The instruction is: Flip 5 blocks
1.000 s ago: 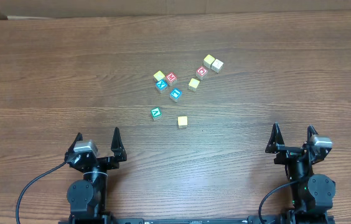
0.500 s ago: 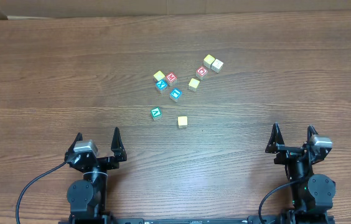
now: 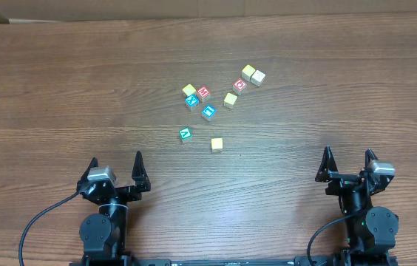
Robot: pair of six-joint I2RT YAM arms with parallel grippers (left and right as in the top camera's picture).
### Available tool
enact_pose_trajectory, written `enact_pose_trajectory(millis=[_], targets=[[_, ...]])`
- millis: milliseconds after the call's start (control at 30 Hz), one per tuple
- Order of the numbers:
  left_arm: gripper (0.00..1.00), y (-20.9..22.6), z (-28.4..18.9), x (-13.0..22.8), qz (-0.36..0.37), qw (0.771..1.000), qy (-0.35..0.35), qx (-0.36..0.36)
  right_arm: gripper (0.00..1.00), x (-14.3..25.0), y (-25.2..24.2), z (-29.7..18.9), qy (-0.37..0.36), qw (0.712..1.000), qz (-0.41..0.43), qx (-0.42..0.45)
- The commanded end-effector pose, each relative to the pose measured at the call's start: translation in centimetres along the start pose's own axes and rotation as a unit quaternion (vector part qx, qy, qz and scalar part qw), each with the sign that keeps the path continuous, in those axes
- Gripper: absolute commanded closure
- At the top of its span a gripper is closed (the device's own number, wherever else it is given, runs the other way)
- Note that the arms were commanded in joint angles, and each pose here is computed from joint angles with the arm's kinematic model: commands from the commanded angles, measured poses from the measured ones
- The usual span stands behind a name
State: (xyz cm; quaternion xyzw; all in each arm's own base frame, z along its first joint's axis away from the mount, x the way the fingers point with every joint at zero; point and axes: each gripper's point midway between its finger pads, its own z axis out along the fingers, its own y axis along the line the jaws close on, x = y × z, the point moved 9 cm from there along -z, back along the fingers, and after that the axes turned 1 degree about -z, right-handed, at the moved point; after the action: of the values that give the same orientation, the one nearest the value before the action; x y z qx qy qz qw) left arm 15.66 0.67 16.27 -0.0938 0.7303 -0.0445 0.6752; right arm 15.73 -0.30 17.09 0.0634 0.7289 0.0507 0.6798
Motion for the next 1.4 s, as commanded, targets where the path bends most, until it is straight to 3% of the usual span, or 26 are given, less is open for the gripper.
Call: enact_pose_trajectory(millis=[0,1100,1367], targets=[[0.0,0.0,0.0,0.0,0.009,1.0,-0.004,0.002,0.0,0.1,0.0,0.0,-0.004,1.0,-0.005,-0.003],[0.0,0.0,0.0,0.0,0.009,1.0,-0.004,0.002,0.0,-0.3,0.1,0.0,-0.018,1.0,0.0,-0.007],[0.0,0.0,0.0,0.0,0.009,1.0,-0.004,0.002,0.0,-3.0,3.0,-1.1,-0.031,0.982,0.073,-0.17]])
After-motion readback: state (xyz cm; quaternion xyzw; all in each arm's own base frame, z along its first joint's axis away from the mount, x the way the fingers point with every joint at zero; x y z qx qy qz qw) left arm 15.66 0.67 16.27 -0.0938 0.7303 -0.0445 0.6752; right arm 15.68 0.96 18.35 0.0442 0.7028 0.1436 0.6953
